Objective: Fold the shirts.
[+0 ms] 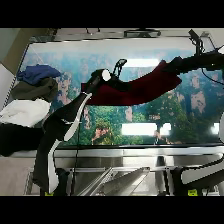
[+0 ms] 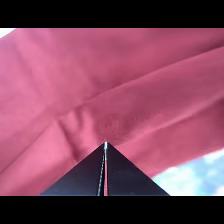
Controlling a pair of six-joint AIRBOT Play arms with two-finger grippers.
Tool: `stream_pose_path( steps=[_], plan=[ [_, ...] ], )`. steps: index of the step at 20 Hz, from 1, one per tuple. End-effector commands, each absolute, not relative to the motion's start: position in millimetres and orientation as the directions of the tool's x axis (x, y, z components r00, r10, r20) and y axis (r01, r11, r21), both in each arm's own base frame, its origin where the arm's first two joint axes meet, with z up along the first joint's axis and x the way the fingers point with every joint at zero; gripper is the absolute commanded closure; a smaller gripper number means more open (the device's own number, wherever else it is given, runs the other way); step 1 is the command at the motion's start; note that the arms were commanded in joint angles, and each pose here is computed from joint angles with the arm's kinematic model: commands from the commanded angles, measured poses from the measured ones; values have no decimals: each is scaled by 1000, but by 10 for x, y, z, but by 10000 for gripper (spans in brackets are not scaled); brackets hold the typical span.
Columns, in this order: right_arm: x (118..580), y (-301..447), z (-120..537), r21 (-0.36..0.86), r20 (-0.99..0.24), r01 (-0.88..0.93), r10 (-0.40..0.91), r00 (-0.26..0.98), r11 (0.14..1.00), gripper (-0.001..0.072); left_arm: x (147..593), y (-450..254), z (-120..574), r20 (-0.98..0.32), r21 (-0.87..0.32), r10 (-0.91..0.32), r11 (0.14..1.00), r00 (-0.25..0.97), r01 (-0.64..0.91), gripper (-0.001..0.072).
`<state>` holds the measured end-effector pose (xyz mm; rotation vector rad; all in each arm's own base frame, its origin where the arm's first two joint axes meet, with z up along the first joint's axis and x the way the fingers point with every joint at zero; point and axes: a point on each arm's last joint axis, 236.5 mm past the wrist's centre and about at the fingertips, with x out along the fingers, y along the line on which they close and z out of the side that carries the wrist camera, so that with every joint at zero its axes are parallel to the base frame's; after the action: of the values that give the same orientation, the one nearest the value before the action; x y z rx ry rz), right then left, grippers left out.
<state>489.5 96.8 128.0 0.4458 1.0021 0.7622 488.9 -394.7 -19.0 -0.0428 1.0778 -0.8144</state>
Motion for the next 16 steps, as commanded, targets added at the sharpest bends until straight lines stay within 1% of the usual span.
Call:
stream_pose_path(
  steps=[1, 5, 7, 8, 9, 10, 11, 12, 13, 14, 16],
  plan=[
    [4876, 1570, 1663, 703, -477, -437, 828, 295, 561, 690, 4816, -3489, 765, -728, -395, -631, 705, 268, 588, 689],
    [4963, 3048, 1638, 667, -397, -544, 861, 318, 509, 688, 4800, -2367, 1802, -669, -366, -601, 778, 437, 511, 689],
    [4858, 3932, 1350, 664, -374, -566, 872, 316, 489, 681, 4805, -1906, 2085, -643, -349, -565, 817, 518, 458, 689],
    [4786, 4366, 1101, 663, -371, -564, 870, 324, 493, 680, 4784, -1719, 2145, -638, -342, -547, 832, 542, 436, 688],
    [4716, 4741, 829, 661, -369, -555, 863, 345, 504, 579, 4762, -1567, 2147, -640, -325, -529, 843, 557, 428, 688],
    [4619, 5104, 532, 659, -361, -546, 854, 373, 517, 337, 4730, -1456, 2110, -647, -316, -516, 851, 561, 419, 688],
    [4504, 5394, 261, 633, -357, -559, 842, 404, 536, 202, 4690, -1359, 2072, -654, -309, -505, 858, 563, 410, 688],
    [4399, 5576, 68, 614, -359, -563, 831, 425, 554, 207, 4670, -1260, 2040, -657, -306, -492, 867, 572, 394, 688],
    [4265, 5692, -31, 589, -369, -590, 833, 412, 552, 207, 4648, -1164, 2029, -660, -308, -480, 874, 577, 375, 688],
    [4167, 5736, -61, 563, -383, -625, 841, 383, 541, 208, 4631, -1077, 2035, -661, -306, -469, 881, 585, 361, 688],
    [4111, 5670, 86, 568, -391, -650, 861, 326, 505, 208, 4605, -905, 2083, -656, -293, -446, 894, 609, 339, 687]
  ],
)
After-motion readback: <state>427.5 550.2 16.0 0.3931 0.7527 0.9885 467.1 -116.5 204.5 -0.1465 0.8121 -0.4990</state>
